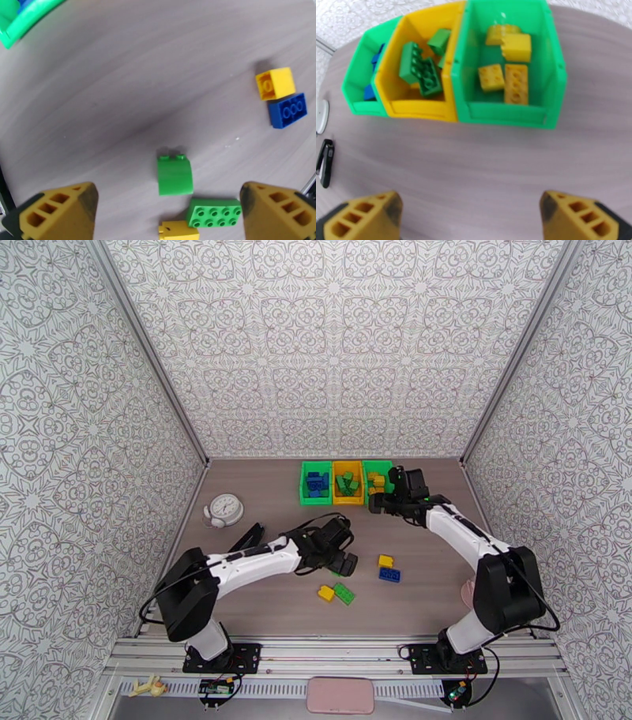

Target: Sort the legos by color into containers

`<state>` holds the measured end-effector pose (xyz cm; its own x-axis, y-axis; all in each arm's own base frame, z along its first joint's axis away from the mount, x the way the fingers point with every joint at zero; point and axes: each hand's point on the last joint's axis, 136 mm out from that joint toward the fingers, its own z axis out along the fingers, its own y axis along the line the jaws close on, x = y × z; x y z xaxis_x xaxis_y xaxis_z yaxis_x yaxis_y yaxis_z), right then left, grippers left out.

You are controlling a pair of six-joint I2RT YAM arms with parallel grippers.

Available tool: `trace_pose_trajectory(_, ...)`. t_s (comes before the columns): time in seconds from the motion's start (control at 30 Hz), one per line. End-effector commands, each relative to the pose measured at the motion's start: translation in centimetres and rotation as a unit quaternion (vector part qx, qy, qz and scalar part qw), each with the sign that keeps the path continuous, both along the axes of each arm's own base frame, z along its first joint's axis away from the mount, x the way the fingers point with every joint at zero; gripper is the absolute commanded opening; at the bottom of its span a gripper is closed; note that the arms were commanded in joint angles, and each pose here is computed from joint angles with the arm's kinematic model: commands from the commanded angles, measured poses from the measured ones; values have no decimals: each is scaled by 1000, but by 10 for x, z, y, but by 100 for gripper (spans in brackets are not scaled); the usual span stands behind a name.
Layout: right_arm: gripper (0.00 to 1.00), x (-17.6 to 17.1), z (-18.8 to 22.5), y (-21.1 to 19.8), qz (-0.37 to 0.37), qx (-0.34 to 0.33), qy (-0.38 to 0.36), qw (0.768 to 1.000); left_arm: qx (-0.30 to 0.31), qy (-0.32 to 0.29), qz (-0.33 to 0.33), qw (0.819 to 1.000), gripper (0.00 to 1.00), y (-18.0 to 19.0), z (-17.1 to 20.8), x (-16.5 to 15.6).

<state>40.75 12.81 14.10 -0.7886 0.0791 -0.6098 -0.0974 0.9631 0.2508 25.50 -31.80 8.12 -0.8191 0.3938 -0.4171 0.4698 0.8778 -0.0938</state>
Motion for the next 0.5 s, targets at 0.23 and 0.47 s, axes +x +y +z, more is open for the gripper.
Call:
trace_pose_trajectory(0.23,95,-24,3,-17,-18,-19,-1,1000,65,109,-10,992,89,-7,-36,-19)
trace_pose_trajectory(0.47,95,-29,5,-18,-17,-18,0,1000,87,130,-2,988,72,-7,-49,-18)
